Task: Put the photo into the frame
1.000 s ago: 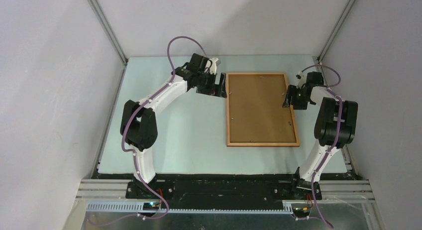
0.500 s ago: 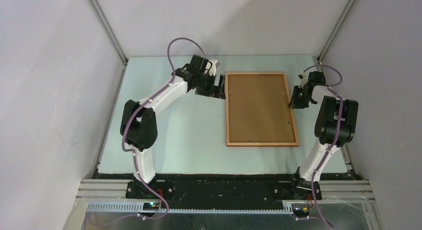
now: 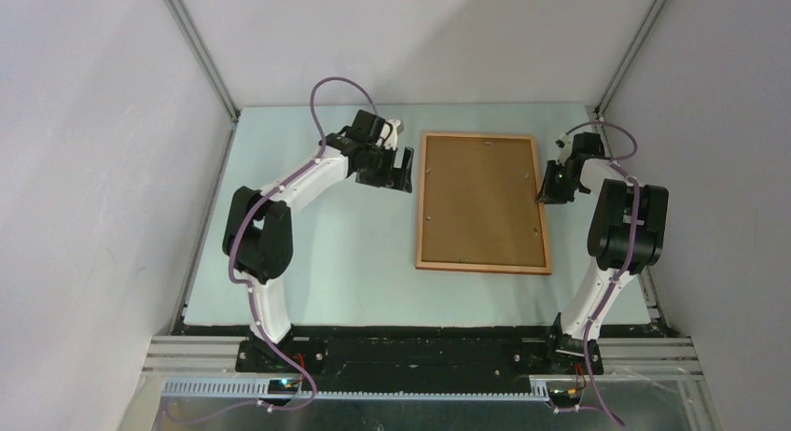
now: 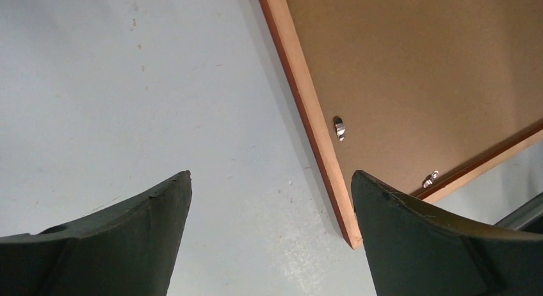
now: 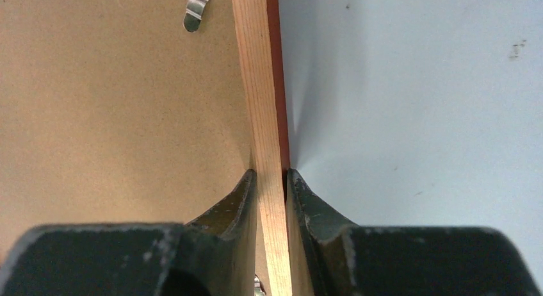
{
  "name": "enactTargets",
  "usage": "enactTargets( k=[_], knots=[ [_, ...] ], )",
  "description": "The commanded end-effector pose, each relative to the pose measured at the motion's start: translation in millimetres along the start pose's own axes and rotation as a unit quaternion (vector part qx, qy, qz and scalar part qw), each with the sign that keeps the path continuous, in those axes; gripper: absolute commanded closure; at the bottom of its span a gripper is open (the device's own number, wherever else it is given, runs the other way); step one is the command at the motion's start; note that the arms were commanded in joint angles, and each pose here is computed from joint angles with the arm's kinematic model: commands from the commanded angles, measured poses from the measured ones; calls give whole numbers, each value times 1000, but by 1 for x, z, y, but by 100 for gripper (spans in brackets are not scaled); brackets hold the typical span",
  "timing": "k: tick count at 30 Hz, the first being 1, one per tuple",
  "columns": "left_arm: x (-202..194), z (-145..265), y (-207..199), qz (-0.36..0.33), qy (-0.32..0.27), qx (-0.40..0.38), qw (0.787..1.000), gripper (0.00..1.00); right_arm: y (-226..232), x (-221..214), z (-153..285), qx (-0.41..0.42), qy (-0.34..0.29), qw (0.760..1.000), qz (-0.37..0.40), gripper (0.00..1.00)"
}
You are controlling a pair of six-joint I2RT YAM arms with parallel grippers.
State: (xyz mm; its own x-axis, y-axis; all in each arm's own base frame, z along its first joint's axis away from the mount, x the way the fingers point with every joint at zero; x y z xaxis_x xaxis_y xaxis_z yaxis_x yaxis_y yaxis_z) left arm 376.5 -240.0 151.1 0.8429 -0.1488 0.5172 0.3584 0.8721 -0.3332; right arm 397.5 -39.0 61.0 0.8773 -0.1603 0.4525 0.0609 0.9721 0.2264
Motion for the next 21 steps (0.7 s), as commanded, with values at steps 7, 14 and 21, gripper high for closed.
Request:
enactTargets(
  k=[7, 14, 21],
  knots=[
    [14, 29, 6, -36, -50, 28, 998, 2, 41, 2, 11, 25, 6, 1000, 10, 100],
    [16, 31, 22, -39, -59, 62, 996, 2, 61, -1, 5, 31, 8, 999, 33, 100],
    [15, 22, 53, 4, -48, 85, 995, 2, 91, -10, -1, 46, 20, 997, 59, 100]
  ],
)
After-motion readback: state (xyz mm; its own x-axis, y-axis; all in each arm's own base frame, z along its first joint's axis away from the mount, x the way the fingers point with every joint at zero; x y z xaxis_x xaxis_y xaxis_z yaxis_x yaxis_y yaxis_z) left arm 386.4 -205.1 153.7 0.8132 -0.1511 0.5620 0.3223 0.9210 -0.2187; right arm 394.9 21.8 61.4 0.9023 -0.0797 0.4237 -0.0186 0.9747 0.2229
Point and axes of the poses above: each gripper's point midway between its finger pads, its own z axis back along the fingers, its own y axis along the line the jaws close on, x = y × z, the point moved 4 cm from there along z, back along the fingers, and after that the axes turned 3 degrees about z, right-handed, at the moved point
